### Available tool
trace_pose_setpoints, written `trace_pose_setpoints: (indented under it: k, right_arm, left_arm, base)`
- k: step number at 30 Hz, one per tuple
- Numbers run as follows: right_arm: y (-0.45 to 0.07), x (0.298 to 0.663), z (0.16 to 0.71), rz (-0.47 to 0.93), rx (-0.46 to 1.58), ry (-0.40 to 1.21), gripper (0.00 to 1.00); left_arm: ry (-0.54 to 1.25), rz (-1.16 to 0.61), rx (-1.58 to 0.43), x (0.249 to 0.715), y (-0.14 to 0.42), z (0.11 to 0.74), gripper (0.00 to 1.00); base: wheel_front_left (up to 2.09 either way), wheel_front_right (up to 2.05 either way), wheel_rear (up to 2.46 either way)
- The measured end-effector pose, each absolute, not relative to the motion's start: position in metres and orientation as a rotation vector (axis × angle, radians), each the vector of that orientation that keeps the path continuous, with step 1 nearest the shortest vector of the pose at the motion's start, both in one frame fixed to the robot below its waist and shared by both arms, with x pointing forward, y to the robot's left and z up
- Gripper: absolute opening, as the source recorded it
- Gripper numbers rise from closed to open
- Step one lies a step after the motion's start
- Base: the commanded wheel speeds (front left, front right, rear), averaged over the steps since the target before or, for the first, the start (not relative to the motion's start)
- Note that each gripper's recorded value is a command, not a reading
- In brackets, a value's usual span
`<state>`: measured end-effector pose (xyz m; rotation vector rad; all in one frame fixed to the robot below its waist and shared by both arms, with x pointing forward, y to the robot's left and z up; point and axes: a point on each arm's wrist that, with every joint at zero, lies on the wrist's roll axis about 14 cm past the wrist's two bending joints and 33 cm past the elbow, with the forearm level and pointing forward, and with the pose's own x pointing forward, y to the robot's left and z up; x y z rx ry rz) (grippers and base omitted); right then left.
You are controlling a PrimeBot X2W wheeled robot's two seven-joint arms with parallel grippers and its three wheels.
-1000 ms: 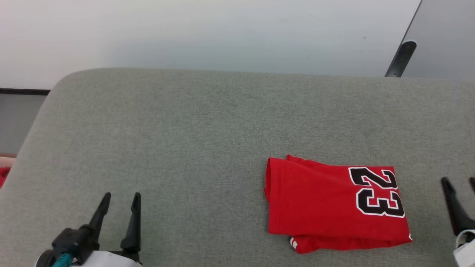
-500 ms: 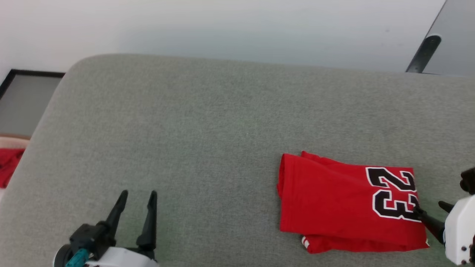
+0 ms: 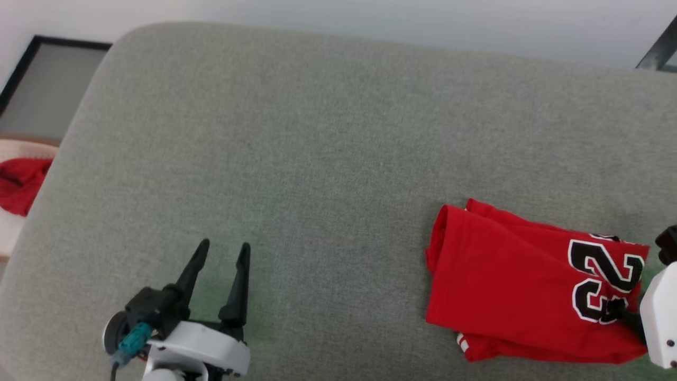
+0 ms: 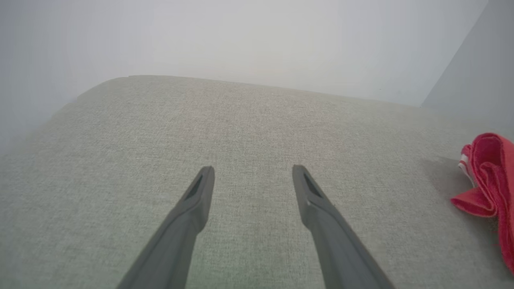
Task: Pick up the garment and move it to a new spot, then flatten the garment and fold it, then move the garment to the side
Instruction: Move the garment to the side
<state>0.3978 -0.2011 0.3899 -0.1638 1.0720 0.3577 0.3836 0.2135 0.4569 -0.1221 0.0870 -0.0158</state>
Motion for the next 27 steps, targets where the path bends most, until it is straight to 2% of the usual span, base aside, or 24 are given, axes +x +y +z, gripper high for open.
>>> trace_pose_setpoints:
  k: [1, 2, 3, 4, 5, 6, 11, 20, 27]
  right_arm:
    - [-0.198, 0.4, 0.388, 0.366, -0.16, 1.08, 1.0]
    - [-0.196, 0.402, 0.386, 0.374, -0.157, 1.084, 0.68]
    - [-0.194, 0.403, 0.383, 0.38, -0.155, 1.088, 0.43]
    - [-0.192, 0.404, 0.381, 0.387, -0.158, 1.092, 0.32]
    - [-0.191, 0.405, 0.38, 0.393, -0.161, 1.093, 0.09]
    - [-0.189, 0.406, 0.379, 0.398, -0.159, 1.087, 0.0]
    - [-0.176, 0.405, 0.381, 0.433, -0.127, 1.062, 0.0]
    - [-0.183, 0.401, 0.394, 0.373, 0.039, 0.973, 0.0]
    - [-0.248, 0.399, 0.416, 0.19, 0.081, 0.878, 0.0]
  left_arm:
    - [0.091, -0.018, -0.121, 0.386, 0.213, 0.455, 1.0]
    - [0.096, -0.019, -0.121, 0.388, 0.213, 0.453, 1.0]
    - [0.1, -0.02, -0.122, 0.389, 0.212, 0.452, 1.0]
    - [0.106, -0.018, -0.122, 0.39, 0.213, 0.449, 1.0]
    - [0.112, -0.016, -0.121, 0.39, 0.214, 0.447, 1.0]
    - [0.116, -0.013, -0.12, 0.39, 0.215, 0.446, 1.0]
    - [0.113, -0.027, -0.108, 0.393, 0.212, 0.447, 1.0]
    - [0.075, -0.113, -0.116, 0.406, 0.185, 0.457, 1.0]
    - [0.054, -0.205, -0.11, 0.419, 0.158, 0.463, 1.0]
  base:
    - [0.0, 0.0, 0.0]
    - [0.0, 0.0, 0.0]
    - [0.0, 0.0, 0.0]
    - [0.0, 0.0, 0.0]
    - [0.0, 0.0, 0.0]
    - [0.0, 0.0, 0.0]
    - [0.0, 0.0, 0.0]
    - [0.0, 0.0, 0.0]
    - [0.0, 0.0, 0.0]
